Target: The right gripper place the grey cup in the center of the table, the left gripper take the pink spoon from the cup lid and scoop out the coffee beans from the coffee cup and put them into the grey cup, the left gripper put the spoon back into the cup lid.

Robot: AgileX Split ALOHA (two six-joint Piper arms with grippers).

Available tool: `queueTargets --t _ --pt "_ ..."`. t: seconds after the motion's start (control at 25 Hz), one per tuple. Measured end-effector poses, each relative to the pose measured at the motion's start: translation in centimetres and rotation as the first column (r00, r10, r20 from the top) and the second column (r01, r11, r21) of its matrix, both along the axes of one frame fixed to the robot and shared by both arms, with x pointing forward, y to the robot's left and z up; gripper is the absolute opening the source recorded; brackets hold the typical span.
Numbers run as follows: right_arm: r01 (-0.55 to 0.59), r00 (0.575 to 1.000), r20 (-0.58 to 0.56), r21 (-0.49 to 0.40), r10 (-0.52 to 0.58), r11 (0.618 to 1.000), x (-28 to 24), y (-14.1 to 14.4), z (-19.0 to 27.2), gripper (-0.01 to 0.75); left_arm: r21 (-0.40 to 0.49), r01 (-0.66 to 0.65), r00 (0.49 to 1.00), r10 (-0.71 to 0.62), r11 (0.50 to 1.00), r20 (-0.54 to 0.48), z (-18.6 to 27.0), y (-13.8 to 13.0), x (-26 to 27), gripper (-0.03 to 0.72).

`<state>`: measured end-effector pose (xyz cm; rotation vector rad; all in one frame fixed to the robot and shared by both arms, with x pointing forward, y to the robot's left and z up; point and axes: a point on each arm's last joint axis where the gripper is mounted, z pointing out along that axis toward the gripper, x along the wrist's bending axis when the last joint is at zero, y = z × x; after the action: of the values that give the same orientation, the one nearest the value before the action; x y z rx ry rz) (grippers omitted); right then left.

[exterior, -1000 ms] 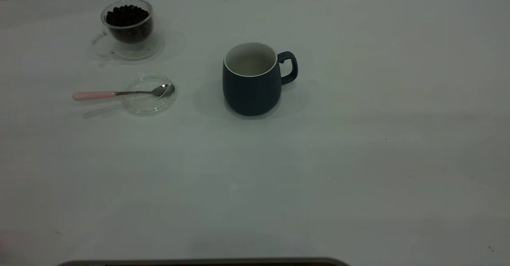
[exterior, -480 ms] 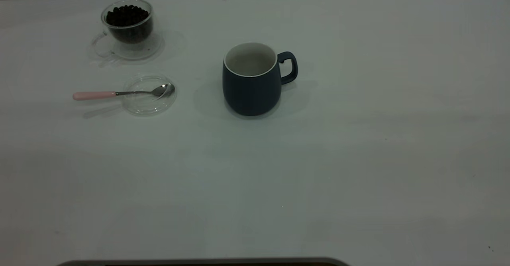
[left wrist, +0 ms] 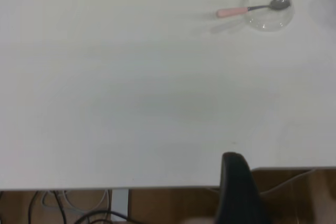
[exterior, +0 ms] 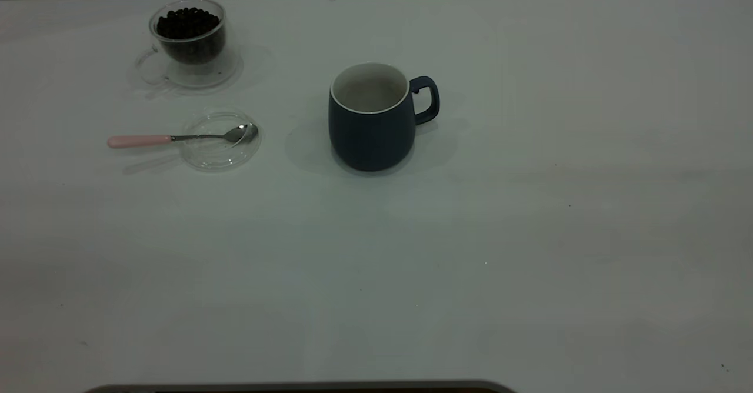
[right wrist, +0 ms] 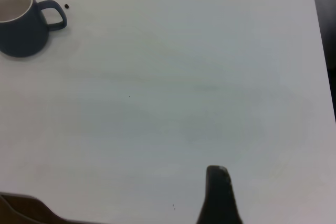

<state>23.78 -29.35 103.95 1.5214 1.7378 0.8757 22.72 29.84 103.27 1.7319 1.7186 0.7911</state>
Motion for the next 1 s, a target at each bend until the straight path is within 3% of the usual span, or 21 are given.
queueTargets --t 0.2,1.0 --pt "0.0 1.0 0.0 0.0 0.0 1.0 0.0 0.0 0.0 0.588 -0.001 0.036 0.999 -0.036 0.999 0.04 -0.07 0.03 -0.52 0.505" --pt "0.0 1.0 0.0 0.0 0.0 1.0 0.0 0.0 0.0 0.588 -0.001 0.037 0.999 -0.037 0.999 0.04 -0.07 0.03 -0.52 0.505"
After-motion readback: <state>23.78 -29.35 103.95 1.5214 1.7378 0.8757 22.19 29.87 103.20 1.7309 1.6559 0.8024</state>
